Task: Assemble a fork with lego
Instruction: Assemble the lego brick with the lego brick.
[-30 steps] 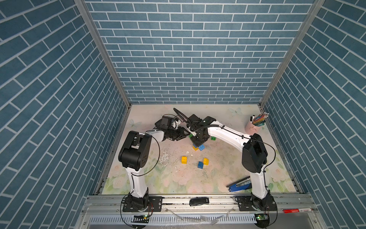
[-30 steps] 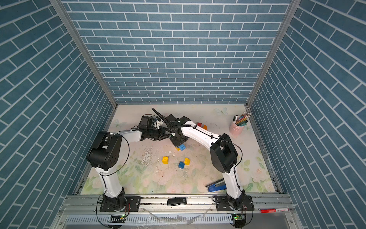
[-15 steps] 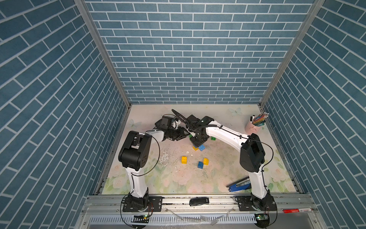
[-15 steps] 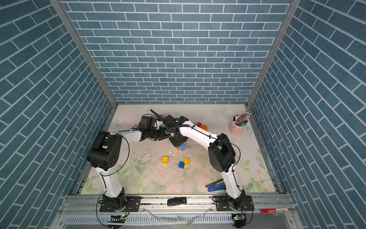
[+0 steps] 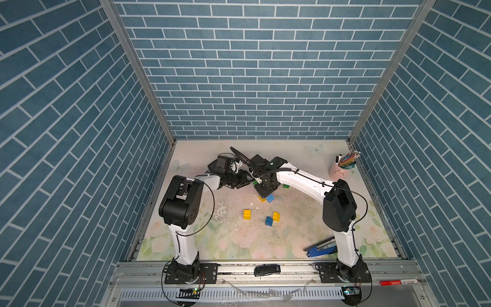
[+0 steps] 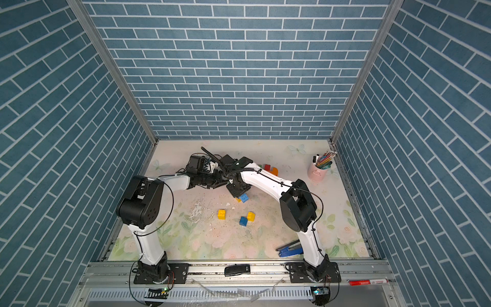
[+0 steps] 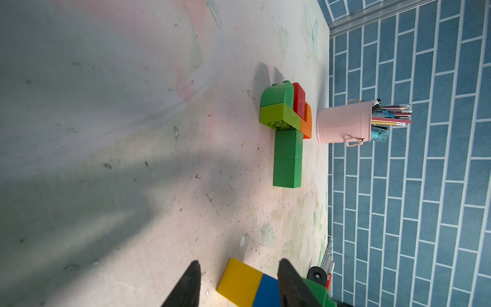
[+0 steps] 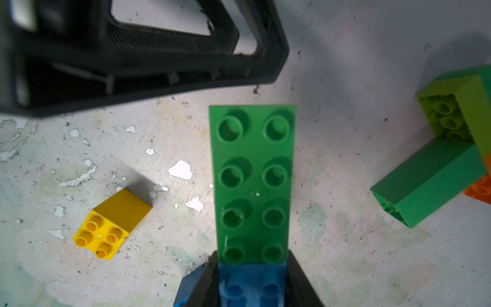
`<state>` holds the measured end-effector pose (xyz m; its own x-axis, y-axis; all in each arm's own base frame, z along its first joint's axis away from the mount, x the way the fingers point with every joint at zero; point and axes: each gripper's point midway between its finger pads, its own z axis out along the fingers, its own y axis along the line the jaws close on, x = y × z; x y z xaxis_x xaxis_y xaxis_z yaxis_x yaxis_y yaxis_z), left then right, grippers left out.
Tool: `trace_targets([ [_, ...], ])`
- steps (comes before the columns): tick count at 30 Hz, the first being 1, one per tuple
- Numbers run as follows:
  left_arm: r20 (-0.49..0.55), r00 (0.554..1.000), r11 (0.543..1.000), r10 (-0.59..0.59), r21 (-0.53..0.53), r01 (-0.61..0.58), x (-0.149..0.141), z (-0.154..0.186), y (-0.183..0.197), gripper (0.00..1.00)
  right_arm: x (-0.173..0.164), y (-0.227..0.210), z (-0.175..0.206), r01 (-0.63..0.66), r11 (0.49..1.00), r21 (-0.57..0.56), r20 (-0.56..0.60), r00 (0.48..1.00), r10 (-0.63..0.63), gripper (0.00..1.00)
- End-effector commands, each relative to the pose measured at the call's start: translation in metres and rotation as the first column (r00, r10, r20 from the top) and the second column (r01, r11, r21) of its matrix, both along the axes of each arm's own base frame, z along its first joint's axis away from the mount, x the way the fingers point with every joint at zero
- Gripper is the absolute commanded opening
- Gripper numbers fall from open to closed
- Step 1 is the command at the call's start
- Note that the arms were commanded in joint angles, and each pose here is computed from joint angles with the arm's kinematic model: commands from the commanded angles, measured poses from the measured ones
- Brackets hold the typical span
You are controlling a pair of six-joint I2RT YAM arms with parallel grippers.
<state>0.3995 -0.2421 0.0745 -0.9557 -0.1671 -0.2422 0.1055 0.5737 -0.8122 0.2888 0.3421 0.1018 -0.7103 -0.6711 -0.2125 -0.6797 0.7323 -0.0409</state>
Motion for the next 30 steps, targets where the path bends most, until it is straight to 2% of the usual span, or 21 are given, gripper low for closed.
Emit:
trace_targets([
  [1,0.010,1.000,1.000,-0.023,-0.007,0.023,0.001,0.000,-0.005,0.49,-0.015,-0.003,-0.003,0.010,1.000,0.006,-0.071,0.997,-0.010,0.47],
  [3,0.010,1.000,1.000,-0.023,-0.008,0.023,0.001,0.000,-0.005,0.48,-0.013,0.001,0.008,0.013,0.999,0.043,-0.061,0.998,-0.011,0.67],
  [6,0.007,1.000,1.000,-0.022,-0.006,0.022,0.001,-0.001,-0.005,0.48,-0.009,0.004,0.022,0.026,0.996,0.088,-0.037,0.999,-0.023,0.84],
  [13,0.008,1.000,1.000,-0.014,0.002,0.014,0.001,0.000,-0.003,0.49,0.001,-0.001,0.057,0.069,0.980,0.187,0.062,0.995,-0.082,0.86],
  [16,0.020,1.000,1.000,0.002,0.014,-0.003,0.003,0.003,0.000,0.50,0.003,-0.012,0.073,0.082,0.963,0.257,0.154,0.980,-0.124,0.83],
  [19,0.022,0.999,0.999,0.024,0.025,-0.025,0.006,0.004,0.005,0.51,-0.010,-0.014,0.084,0.045,0.929,0.368,0.178,0.977,-0.118,0.80],
  [22,0.023,0.999,0.998,0.049,0.036,-0.050,0.008,0.004,0.012,0.53,-0.029,-0.023,0.081,0.008,0.892,0.452,0.198,0.974,-0.108,0.79],
  [25,0.022,0.998,0.997,0.067,0.049,-0.068,0.009,0.002,0.017,0.53,-0.037,-0.041,0.071,0.020,0.871,0.490,0.238,0.959,-0.155,0.83],
  [27,0.025,0.997,0.996,0.074,0.050,-0.075,0.011,0.003,0.018,0.53,-0.048,-0.046,0.060,-0.048,0.857,0.512,0.275,0.955,-0.112,0.84],
  [30,0.025,0.997,0.996,0.078,0.050,-0.079,0.011,0.003,0.018,0.53,-0.051,-0.052,0.056,-0.108,0.826,0.553,0.351,0.929,-0.114,0.84],
])
